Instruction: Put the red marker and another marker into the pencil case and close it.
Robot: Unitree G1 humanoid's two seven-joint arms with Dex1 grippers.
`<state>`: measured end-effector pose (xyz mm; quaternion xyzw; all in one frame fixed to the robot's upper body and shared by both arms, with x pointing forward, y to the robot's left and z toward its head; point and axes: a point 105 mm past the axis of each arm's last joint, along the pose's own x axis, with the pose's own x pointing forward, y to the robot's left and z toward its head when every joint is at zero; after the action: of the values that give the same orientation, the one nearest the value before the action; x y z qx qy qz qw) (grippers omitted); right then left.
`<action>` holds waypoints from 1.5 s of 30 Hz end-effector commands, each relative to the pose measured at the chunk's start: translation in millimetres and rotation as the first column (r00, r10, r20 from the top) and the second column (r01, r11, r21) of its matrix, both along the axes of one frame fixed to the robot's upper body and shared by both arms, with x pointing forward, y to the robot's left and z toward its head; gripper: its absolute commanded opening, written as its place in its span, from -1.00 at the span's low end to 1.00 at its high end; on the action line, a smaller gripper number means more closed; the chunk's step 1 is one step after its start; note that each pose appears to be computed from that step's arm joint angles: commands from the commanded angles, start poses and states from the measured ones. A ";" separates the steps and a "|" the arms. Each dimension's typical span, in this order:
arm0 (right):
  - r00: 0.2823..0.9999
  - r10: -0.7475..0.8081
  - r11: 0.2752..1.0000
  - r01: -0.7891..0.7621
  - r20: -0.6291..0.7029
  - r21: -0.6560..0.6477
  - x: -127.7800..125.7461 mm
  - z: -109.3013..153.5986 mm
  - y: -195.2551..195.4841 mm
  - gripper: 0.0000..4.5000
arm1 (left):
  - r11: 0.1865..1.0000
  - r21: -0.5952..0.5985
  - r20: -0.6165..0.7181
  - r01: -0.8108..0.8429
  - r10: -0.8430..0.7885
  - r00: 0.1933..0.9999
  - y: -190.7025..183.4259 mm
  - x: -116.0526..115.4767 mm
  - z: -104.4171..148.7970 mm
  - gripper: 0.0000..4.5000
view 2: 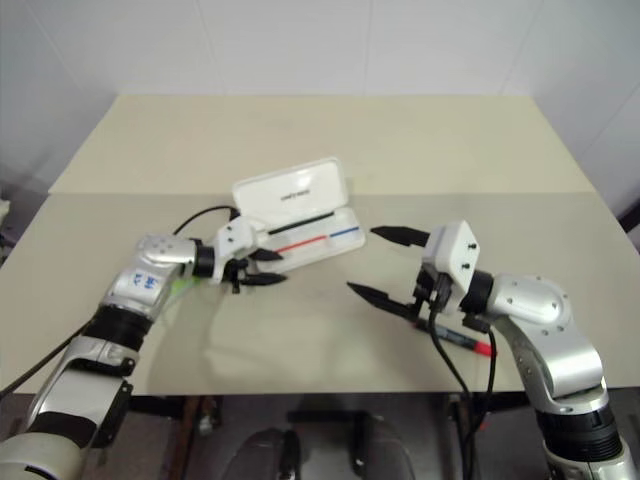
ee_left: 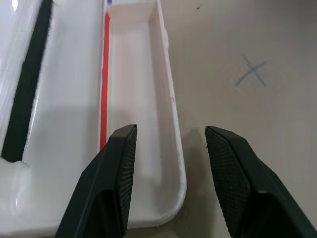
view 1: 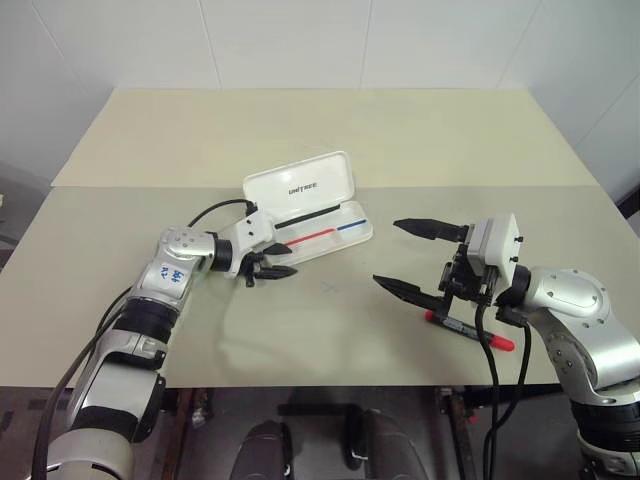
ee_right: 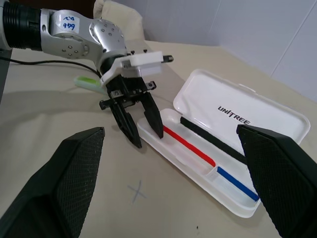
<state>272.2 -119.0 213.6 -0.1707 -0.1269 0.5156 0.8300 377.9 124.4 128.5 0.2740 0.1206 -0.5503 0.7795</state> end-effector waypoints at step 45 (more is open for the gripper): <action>0.997 0.032 0.999 -0.031 0.066 -0.010 -5.3 17.7 2.2 1.00 | 0.940 0.183 -0.079 0.287 -0.276 0.958 -29.2 -68.9 -11.9 -0.98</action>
<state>273.2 -115.9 223.6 -0.1827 -0.1402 0.5215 0.8216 320.5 100.8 124.1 0.3567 0.1418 -0.6267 0.6782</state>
